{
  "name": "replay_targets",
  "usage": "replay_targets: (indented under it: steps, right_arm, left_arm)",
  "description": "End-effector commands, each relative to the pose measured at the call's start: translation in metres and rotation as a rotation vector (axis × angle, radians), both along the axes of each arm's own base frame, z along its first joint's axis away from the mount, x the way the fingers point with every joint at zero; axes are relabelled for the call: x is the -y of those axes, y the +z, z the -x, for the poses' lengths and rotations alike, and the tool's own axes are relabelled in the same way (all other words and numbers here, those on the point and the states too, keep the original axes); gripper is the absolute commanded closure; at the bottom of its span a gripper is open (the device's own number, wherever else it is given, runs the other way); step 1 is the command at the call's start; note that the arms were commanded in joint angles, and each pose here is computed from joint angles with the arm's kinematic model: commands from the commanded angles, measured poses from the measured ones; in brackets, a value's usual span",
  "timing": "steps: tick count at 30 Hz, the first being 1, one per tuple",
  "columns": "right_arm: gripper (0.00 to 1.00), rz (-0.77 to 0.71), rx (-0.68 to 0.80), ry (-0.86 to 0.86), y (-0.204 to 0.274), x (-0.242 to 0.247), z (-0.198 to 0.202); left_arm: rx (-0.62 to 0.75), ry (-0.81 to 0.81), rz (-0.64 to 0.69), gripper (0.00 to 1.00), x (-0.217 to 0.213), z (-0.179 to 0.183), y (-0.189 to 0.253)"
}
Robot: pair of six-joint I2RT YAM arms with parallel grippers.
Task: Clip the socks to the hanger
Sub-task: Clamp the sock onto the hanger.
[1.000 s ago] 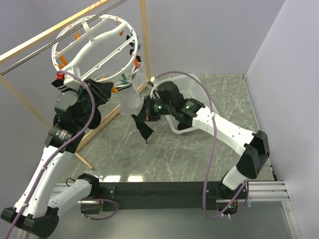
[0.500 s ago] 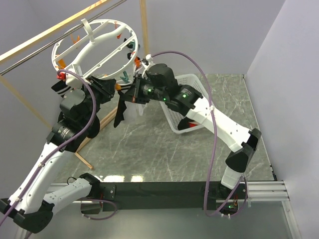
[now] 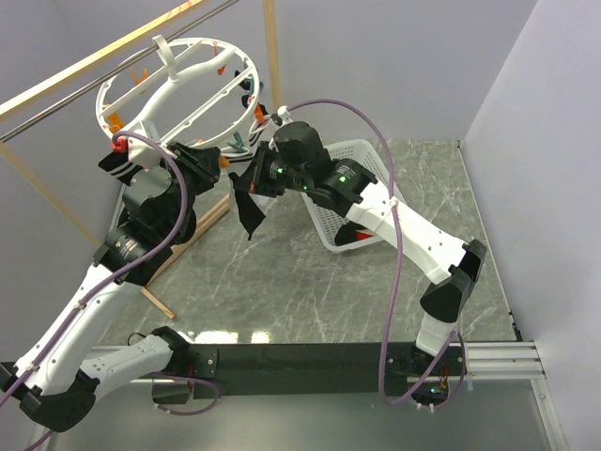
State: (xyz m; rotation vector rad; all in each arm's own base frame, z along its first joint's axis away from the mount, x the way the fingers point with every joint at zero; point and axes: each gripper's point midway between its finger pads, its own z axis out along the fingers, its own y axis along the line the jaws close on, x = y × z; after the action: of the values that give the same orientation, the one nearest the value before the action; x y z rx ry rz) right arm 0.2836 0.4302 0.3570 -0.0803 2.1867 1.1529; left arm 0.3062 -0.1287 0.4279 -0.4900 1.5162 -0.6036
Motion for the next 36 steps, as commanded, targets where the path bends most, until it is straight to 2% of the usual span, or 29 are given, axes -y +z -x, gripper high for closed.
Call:
replay_targets:
  steps: [1, 10, 36]
  right_arm:
    - [1.00, -0.087, 0.041, -0.034, 0.038, 0.002, 0.001]
    - [1.00, -0.134, 0.061, -0.084, 0.050, 0.008, -0.004]
    - [1.00, -0.208, 0.096, -0.039, 0.072, -0.006, 0.002]
  left_arm:
    - [0.064, 0.043, 0.039, 0.91, -0.008, 0.005, 0.028]
    - [0.062, 0.079, 0.037, 0.91, -0.007, 0.006, 0.024]
    - [0.063, 0.091, 0.010, 0.91, -0.005, 0.002, 0.019]
